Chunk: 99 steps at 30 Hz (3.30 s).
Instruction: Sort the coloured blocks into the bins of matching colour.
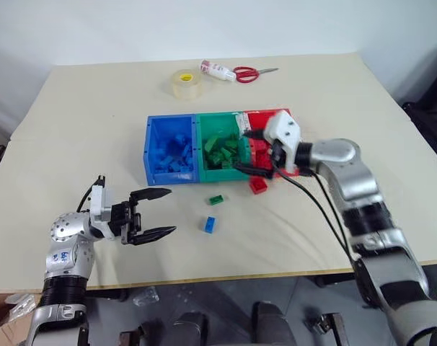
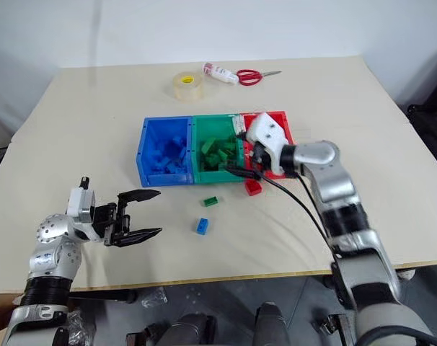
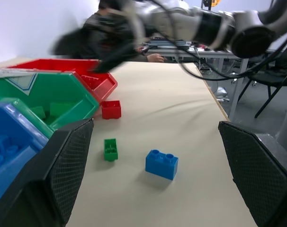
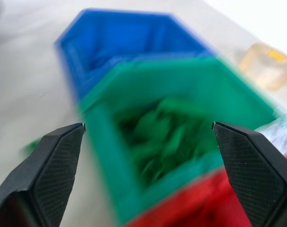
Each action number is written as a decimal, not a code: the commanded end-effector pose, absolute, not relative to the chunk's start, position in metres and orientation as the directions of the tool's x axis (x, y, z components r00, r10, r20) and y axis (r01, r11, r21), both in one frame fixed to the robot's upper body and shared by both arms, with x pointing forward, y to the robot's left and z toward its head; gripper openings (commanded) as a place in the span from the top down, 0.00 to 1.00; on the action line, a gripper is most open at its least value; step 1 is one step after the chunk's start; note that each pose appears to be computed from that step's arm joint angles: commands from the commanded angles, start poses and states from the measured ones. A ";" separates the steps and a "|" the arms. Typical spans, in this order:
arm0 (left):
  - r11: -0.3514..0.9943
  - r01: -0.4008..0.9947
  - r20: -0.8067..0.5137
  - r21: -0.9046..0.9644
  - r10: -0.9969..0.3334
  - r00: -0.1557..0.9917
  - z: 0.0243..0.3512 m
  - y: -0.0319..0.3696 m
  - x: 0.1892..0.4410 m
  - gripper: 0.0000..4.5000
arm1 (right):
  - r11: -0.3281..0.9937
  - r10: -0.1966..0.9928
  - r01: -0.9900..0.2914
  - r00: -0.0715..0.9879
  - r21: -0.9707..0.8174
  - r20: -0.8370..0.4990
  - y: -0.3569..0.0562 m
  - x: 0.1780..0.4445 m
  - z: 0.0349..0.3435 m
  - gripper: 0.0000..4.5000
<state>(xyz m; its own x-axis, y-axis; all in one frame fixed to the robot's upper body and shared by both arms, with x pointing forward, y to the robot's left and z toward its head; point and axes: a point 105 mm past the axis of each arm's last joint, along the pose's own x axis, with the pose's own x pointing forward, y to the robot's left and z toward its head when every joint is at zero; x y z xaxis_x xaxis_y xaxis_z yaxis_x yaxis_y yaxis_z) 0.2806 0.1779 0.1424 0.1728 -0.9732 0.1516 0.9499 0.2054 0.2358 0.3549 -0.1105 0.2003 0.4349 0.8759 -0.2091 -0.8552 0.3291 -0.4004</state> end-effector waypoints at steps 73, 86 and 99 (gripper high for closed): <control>0.189 0.947 0.146 0.260 -0.977 0.155 0.148 0.183 0.283 0.00 | 0.670 0.701 -0.675 0.713 -0.309 -0.038 -0.169 0.349 0.221 0.68; 0.175 0.946 0.150 0.274 -0.979 0.138 0.149 0.179 0.289 0.00 | 0.656 0.654 -0.615 0.753 -0.438 -0.077 -0.172 0.413 0.250 0.14; 0.163 0.950 0.145 0.267 -0.981 0.127 0.148 0.179 0.290 0.00 | 0.569 0.704 -0.676 0.695 -0.468 -0.149 -0.188 0.376 0.244 0.01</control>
